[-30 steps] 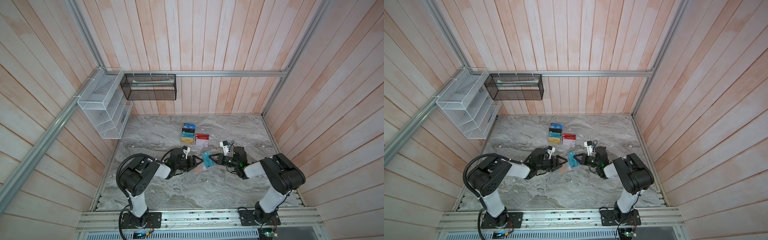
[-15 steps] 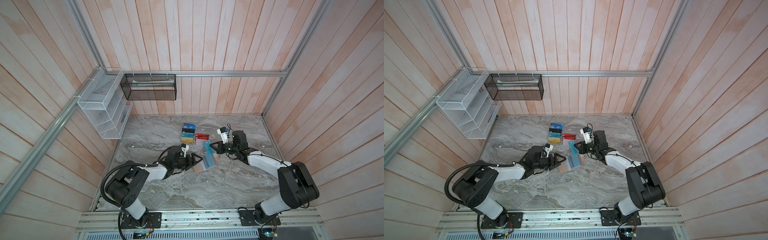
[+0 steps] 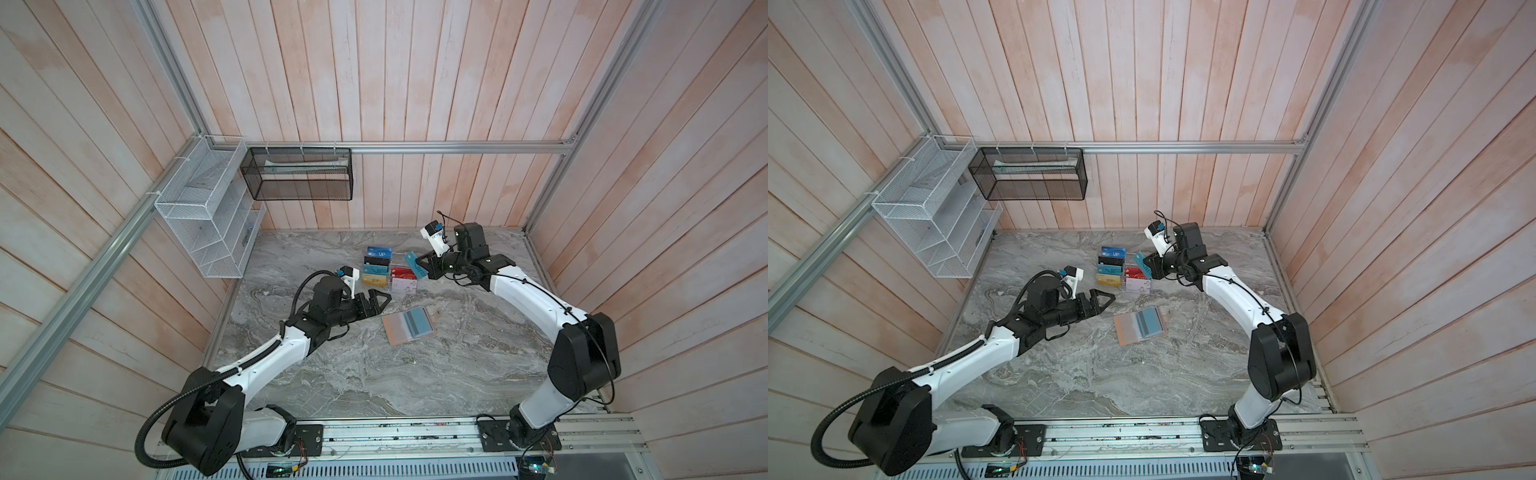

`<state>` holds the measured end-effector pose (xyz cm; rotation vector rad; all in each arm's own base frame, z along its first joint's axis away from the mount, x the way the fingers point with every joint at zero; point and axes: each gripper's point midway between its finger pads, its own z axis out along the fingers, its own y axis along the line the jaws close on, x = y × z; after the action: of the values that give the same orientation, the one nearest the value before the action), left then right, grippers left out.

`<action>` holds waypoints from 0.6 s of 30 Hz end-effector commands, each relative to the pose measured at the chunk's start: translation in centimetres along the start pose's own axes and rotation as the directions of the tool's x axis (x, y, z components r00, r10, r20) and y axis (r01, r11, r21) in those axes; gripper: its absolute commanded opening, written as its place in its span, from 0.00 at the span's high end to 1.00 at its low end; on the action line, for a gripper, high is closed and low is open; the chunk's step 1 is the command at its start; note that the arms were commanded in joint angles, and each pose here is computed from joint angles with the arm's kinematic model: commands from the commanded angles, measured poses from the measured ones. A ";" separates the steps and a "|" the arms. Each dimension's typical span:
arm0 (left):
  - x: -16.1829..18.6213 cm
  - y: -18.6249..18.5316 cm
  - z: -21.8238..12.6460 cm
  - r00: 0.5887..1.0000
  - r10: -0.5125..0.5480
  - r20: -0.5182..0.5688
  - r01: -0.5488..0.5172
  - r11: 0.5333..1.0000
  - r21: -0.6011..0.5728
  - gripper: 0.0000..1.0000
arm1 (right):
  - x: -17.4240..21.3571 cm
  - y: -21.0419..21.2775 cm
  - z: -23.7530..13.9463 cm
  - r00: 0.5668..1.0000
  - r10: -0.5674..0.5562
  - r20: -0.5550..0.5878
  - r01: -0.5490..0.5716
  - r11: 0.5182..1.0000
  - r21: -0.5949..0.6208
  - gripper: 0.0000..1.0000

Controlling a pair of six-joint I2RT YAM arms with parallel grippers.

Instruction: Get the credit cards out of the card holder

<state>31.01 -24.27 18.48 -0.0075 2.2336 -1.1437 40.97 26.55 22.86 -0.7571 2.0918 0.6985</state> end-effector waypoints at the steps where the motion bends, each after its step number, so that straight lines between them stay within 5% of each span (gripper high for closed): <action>1: 0.0 2.1 -1.2 0.998 0.063 0.003 -0.062 0.991 -0.120 0.00 | 0.2 0.1 0.8 0.992 -0.093 -0.083 0.094 0.995 0.012 1.00; 18: -0.1 4.9 -3.3 0.962 0.226 0.154 -0.190 0.957 -0.218 0.00 | 0.0 1.8 10.7 0.874 -0.419 -0.247 0.401 0.908 -0.124 1.00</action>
<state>30.10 -19.42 16.32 0.0298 2.1739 -0.8210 45.32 34.78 19.03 -1.2451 2.0327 0.5007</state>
